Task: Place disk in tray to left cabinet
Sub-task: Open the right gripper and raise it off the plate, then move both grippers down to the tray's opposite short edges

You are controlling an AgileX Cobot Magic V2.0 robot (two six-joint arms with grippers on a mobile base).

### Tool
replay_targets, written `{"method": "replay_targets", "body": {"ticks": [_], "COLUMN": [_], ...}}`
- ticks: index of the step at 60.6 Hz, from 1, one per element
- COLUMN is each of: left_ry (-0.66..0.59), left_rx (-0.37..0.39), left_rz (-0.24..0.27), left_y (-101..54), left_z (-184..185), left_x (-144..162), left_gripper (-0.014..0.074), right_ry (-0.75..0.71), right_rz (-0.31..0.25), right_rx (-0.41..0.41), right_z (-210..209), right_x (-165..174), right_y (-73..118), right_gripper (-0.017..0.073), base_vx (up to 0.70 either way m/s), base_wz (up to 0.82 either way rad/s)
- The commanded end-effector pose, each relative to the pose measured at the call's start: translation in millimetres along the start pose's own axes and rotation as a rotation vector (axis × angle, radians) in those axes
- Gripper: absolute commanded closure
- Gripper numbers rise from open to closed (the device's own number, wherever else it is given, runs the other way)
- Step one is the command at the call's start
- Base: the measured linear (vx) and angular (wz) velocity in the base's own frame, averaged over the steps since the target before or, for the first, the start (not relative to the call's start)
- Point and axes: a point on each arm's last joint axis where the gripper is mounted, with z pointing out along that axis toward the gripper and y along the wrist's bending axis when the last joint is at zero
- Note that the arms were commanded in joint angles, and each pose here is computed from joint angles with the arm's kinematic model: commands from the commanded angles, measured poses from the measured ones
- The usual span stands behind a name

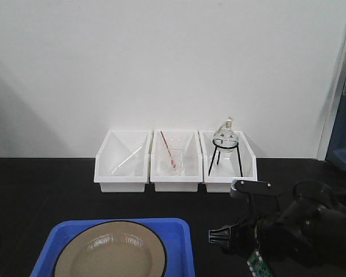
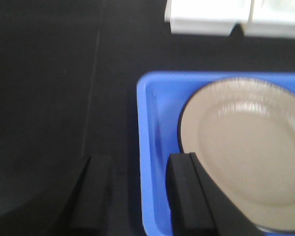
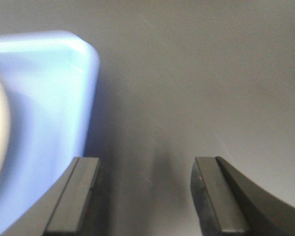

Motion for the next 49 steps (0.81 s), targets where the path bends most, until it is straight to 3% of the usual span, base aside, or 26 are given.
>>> {"method": "replay_targets", "body": {"ticks": [1, 9, 19, 34, 49], "left_ry": [0.0, 0.049, 0.091, 0.196, 0.319], "left_rx": [0.007, 0.007, 0.006, 0.009, 0.016], "left_rz": [-0.01, -0.011, 0.013, 0.038, 0.031], "left_y": [-0.3, 1.1, 3.2, 6.6, 9.3], "left_z": [6.5, 36.1, 69.8, 121.8, 168.1], "left_x": [-28.6, -45.3, -55.7, -52.0, -43.4], "left_gripper": [0.0193, 0.0193, 0.0193, 0.0193, 0.0193], "right_ry": [-0.056, 0.017, 0.112, 0.144, 0.232], "right_rz": [-0.018, 0.042, -0.044, -0.037, -0.043], "right_rx": [-0.078, -0.219, -0.346, -0.346, -0.351], "right_z": [-26.2, -16.9, 11.3, 52.5, 80.8], "right_x": [-31.9, -56.3, -69.1, -70.0, -62.8], "right_y": [7.0, 8.0, 5.2, 6.3, 8.1], "right_gripper": [0.0111, 0.0111, 0.0111, 0.0111, 0.0111], "base_vx": [0.0, 0.0, 0.0, 0.0, 0.0], "base_wz": [0.0, 0.0, 0.0, 0.0, 0.0]}}
